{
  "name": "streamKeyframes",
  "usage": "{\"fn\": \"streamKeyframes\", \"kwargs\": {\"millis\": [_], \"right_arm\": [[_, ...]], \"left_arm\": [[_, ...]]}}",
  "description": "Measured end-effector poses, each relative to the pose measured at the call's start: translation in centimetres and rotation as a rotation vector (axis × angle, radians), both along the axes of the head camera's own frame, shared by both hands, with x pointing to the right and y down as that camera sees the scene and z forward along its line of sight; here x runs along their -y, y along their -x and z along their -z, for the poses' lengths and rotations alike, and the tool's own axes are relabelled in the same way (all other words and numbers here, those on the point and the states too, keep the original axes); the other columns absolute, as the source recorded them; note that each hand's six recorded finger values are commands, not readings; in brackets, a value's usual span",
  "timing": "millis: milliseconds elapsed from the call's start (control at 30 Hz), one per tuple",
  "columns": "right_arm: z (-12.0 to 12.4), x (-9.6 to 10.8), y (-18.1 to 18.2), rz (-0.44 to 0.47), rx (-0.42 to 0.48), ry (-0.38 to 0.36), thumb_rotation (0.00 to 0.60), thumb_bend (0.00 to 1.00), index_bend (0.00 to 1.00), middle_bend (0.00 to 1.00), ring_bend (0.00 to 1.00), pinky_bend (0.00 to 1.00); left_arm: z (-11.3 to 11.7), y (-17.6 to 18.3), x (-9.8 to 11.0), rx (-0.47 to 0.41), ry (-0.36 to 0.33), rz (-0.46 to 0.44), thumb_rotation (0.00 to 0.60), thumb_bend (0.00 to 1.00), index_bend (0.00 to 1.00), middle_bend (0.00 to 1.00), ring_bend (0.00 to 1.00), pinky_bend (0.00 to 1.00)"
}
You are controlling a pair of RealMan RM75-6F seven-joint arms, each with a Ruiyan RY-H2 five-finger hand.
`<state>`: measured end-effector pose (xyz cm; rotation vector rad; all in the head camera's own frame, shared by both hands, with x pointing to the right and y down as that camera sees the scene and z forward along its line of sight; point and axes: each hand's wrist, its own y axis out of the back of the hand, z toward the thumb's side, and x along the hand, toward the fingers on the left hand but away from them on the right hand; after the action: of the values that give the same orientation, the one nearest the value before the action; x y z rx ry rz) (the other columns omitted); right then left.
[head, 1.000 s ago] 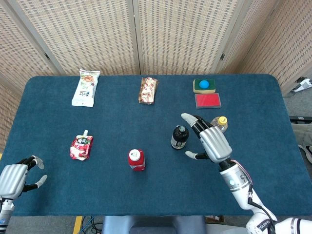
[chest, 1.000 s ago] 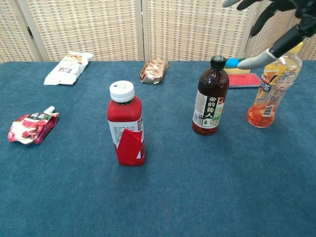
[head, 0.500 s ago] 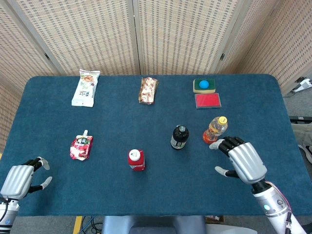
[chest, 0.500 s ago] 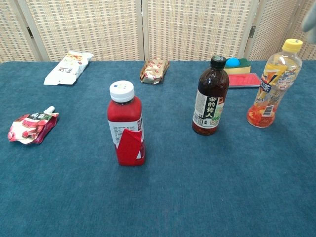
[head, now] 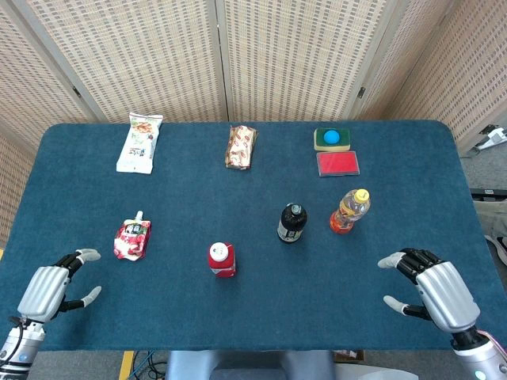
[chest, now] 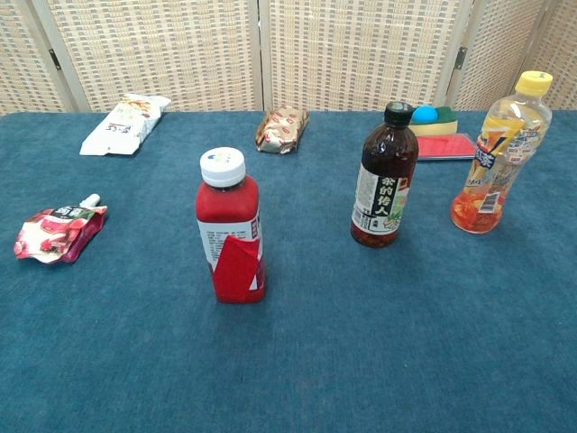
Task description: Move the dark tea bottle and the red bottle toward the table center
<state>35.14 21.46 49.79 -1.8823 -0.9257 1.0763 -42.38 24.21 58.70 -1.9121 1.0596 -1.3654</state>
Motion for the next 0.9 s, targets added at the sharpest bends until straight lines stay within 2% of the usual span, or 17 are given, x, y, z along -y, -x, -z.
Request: {"fn": "streamKeyframes", "kwargs": {"millis": [100, 367, 567, 900], "right_arm": [[0.1, -0.6, -1.0, -0.020, -0.002, -0.001, 0.600, 0.00, 0.41, 0.44, 0.34, 0.44], [0.3, -1.4, -2.4, -0.057, 0.013, -0.004, 0.600, 0.00, 0.41, 0.44, 0.34, 0.44], [0.4, -1.7, -3.3, -0.079, 0.025, -0.005, 0.600, 0.00, 0.41, 0.44, 0.34, 0.44], [0.6, -1.9, -4.5, -0.112, 0.043, -0.009, 0.600, 0.00, 0.41, 0.45, 0.34, 0.44]], "left_arm": [[-0.5, -1.2, 0.2, -0.074, 0.026, -0.007, 0.600, 0.21, 0.18, 0.15, 0.21, 0.46], [-2.3, -4.8, 1.3, -0.179, 0.097, -0.032, 0.600, 0.15, 0.09, 0.05, 0.12, 0.40], [-3.1, -7.7, 2.0, -0.266, 0.132, -0.039, 0.600, 0.14, 0.08, 0.05, 0.11, 0.38], [-4.4, -11.6, 2.3, -0.323, 0.189, -0.071, 0.600, 0.14, 0.08, 0.05, 0.11, 0.37]]}}
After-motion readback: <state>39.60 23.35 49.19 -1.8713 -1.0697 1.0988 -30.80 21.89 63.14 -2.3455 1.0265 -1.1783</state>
